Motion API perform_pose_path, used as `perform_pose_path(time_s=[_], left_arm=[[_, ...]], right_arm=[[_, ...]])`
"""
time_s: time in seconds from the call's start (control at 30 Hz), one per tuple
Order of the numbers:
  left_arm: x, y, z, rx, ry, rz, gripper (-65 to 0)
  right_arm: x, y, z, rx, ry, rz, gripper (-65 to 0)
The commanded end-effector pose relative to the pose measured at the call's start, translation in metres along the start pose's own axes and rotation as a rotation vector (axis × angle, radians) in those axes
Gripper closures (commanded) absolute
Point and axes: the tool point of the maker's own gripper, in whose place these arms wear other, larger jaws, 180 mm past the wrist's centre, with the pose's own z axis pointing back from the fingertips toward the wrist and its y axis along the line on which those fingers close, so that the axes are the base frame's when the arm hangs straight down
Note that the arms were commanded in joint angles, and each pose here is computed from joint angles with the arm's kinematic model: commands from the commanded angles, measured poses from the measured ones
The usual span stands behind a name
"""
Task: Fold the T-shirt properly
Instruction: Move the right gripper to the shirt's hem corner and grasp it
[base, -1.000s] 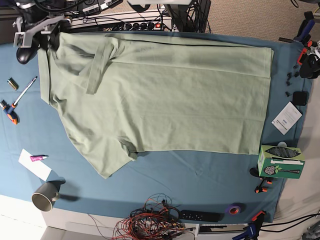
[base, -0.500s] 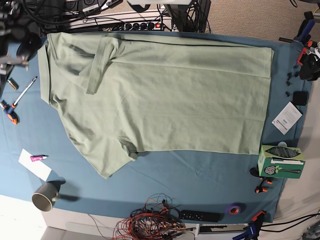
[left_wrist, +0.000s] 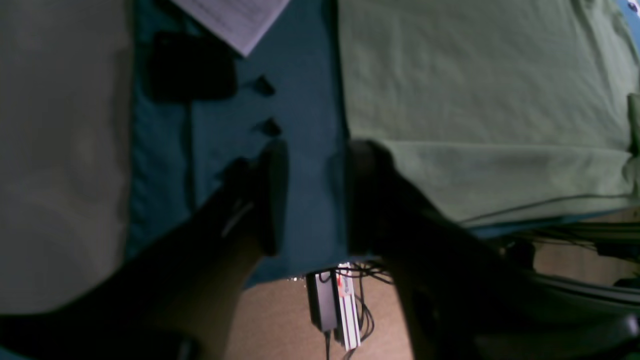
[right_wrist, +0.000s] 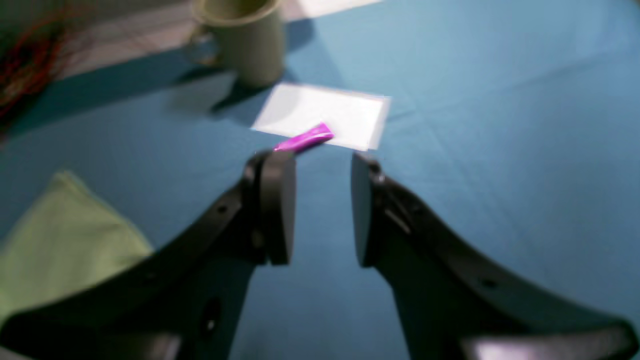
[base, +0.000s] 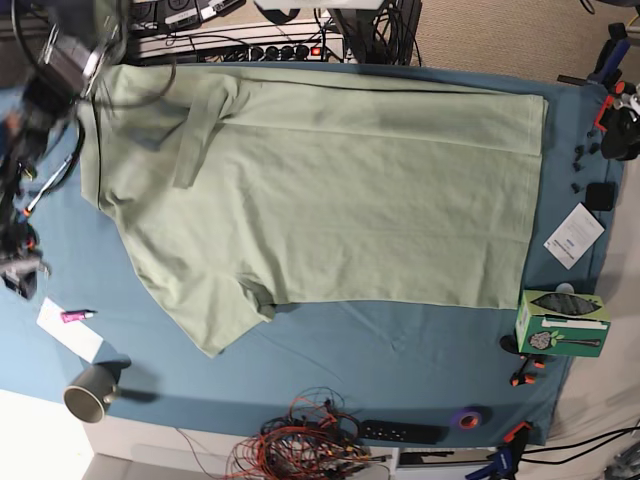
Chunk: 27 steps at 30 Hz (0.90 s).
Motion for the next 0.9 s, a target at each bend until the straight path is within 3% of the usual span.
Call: perform_pose_path(time_s=[0.0,0.2,0.33,0.47,0.63,0.87], left_arm=[[0.015,-0.001,0.005,-0.006,-0.036,-0.030,-20.0],[0.013,-0.002,0.005,-0.008,-0.038,-0.025,-20.0],[0.013,-0.002,0.004,-0.008,-0.038,-0.023,-20.0],[0.013,-0.002,0.004,-0.009,-0.039,-0.022,-20.0],[0.013,-0.002,0.004,-0.009,-0.039,-0.023,-20.0],[0.013,-0.002,0.004,-0.009,-0.039,-0.023,-20.0]], right_arm=[[0.043,0.005,-0.010,0.042,-0.084,-0.018,-19.4],[0.061,0.069,-0.072,0.229,0.011,-0.212,-19.4],[0.038,0.099,-0.089,0.237,0.114,-0.268,-19.4],[-0.012,0.116,-0.096,0.194,0.231,-0.239,-19.3],[-0.069,0.127,-0.096,0.170,0.297,-0.163,-19.3],[-0.102,0.134,-0.092,0.175,0.350,-0.145,-19.3]])
